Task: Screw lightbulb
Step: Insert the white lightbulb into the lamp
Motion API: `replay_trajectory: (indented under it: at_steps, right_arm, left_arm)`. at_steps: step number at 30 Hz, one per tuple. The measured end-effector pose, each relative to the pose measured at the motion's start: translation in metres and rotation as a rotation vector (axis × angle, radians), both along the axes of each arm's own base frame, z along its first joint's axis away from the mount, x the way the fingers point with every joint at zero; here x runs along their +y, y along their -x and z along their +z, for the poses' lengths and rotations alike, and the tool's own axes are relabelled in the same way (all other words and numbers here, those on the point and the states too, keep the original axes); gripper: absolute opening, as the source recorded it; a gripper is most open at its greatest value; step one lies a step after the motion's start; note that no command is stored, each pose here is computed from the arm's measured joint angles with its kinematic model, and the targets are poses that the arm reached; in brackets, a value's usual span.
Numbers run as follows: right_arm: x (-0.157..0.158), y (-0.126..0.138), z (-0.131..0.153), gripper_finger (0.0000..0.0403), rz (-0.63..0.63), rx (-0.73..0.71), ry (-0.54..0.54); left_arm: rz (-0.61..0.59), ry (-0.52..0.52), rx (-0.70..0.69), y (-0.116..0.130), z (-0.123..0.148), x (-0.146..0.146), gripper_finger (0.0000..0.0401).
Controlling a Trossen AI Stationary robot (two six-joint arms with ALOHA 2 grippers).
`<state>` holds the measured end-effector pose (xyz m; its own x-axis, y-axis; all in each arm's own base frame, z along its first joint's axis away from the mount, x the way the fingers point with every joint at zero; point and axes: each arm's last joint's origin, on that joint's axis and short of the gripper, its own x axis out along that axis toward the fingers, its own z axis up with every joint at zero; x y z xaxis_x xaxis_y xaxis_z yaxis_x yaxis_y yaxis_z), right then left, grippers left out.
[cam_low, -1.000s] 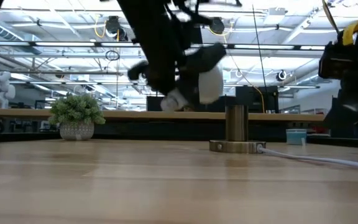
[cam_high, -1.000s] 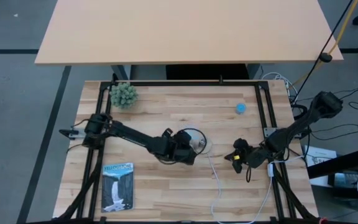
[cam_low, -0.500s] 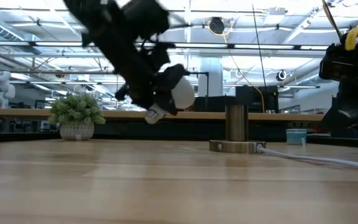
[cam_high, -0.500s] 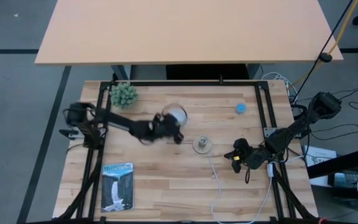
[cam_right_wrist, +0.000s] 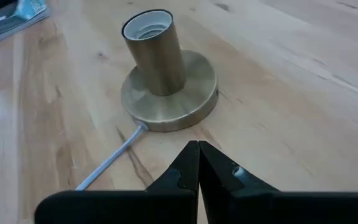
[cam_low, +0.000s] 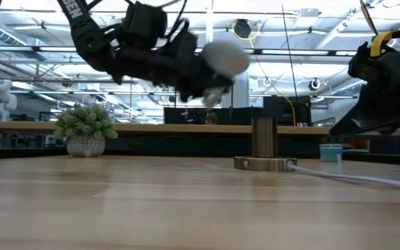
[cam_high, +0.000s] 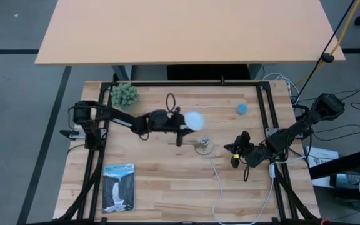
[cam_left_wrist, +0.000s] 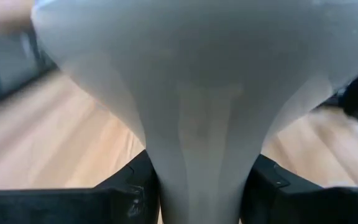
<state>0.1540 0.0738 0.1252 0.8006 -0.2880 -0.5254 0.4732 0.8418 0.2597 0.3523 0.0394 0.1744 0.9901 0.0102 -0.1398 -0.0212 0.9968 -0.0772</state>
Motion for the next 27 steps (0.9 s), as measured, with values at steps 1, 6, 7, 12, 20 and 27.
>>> replay_trajectory:
  at_steps: [1,6,7,12,20,27]
  right_arm:
    - [-0.001,0.0,0.0,0.0,-0.004,0.0,0.0]
    - [-0.002,-0.001,0.004,0.0,0.006,-0.015,0.014]
    - [-0.003,-0.001,0.005,0.0,0.008,-0.022,0.018]
    - [-0.005,-0.005,0.018,0.0,0.034,-0.097,0.043]
    - [-0.011,-0.008,0.034,0.0,0.065,-0.182,0.111]
    - [-0.017,-0.012,0.043,0.0,0.056,-0.228,0.166]
  left_arm:
    - [-0.008,-0.049,-0.019,-0.003,0.0,-0.005,0.0149]
    - [-0.028,-0.183,-0.09,-0.02,0.018,-0.023,0.0149]
    - [-0.019,-0.187,-0.094,-0.022,0.021,-0.024,0.0149]
    - [-0.007,-0.222,-0.063,-0.039,0.027,-0.023,0.0149]
    - [-0.066,-0.202,-0.058,-0.082,-0.004,-0.036,0.0149]
    - [-0.115,-0.204,-0.081,-0.093,-0.011,-0.049,0.0149]
